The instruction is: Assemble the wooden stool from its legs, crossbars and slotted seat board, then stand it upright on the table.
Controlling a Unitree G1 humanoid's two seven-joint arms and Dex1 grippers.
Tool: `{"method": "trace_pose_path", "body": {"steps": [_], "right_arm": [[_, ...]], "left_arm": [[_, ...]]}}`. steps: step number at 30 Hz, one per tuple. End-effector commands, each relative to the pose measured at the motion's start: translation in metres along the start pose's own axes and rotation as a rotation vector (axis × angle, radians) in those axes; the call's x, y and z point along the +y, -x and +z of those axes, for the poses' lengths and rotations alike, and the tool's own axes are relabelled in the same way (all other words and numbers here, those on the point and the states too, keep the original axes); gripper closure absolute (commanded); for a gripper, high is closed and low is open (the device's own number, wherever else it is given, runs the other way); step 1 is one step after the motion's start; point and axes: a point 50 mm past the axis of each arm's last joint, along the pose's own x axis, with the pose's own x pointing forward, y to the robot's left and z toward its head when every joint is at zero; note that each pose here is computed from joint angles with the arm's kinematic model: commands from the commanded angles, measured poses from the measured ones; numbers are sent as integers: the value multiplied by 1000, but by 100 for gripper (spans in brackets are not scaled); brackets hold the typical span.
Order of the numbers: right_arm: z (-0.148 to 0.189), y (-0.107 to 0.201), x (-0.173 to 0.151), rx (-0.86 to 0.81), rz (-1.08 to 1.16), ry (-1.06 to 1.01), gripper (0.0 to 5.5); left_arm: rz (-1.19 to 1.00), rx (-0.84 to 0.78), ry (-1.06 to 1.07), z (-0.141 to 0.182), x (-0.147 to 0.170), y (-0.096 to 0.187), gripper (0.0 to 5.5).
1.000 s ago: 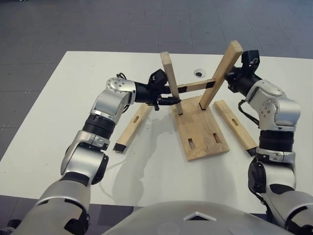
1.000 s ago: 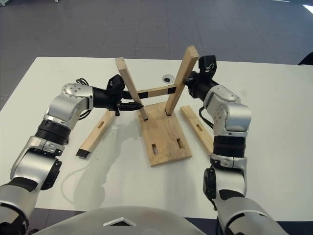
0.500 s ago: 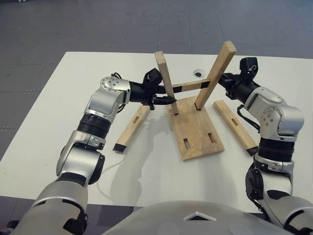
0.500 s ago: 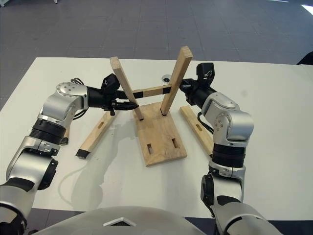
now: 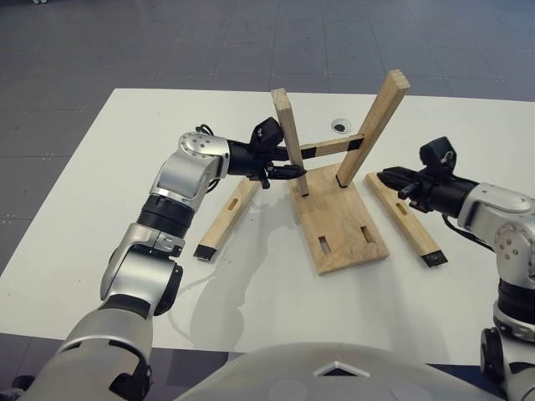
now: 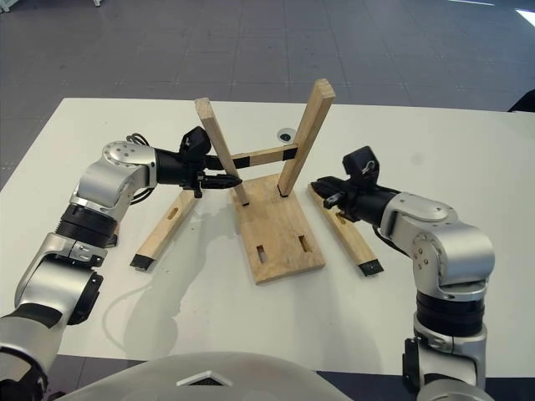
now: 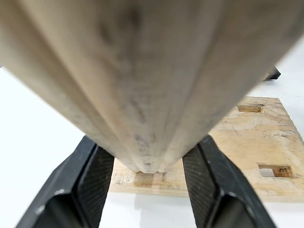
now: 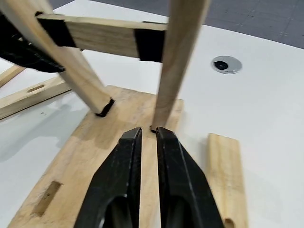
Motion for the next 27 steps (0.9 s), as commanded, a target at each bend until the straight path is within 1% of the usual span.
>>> {"method": "trace_pose_path", "body": {"steps": [1,5,11,16,22,27], "right_arm": [[-16,-5,10,97,68,30,540],[-20,-13,13,110,81,52,540],[-25,-16,12,139,90,65,540],[-36,-12,10,188,101,62,540],[-61,-15,4,275,102,38,540],[-84,-18,-2,344,101,34,540]], "left_arm": [[-35,200,142,-54,-17,-12,345],[-44,169,121,-48,-16,-13,345],[-40,162,113,-44,-13,-13,345],[-79,133,180,-43,-14,-15,345],[-111,135,250,-43,-12,-18,345],[-121,157,334,-51,-11,-20,345]]}}
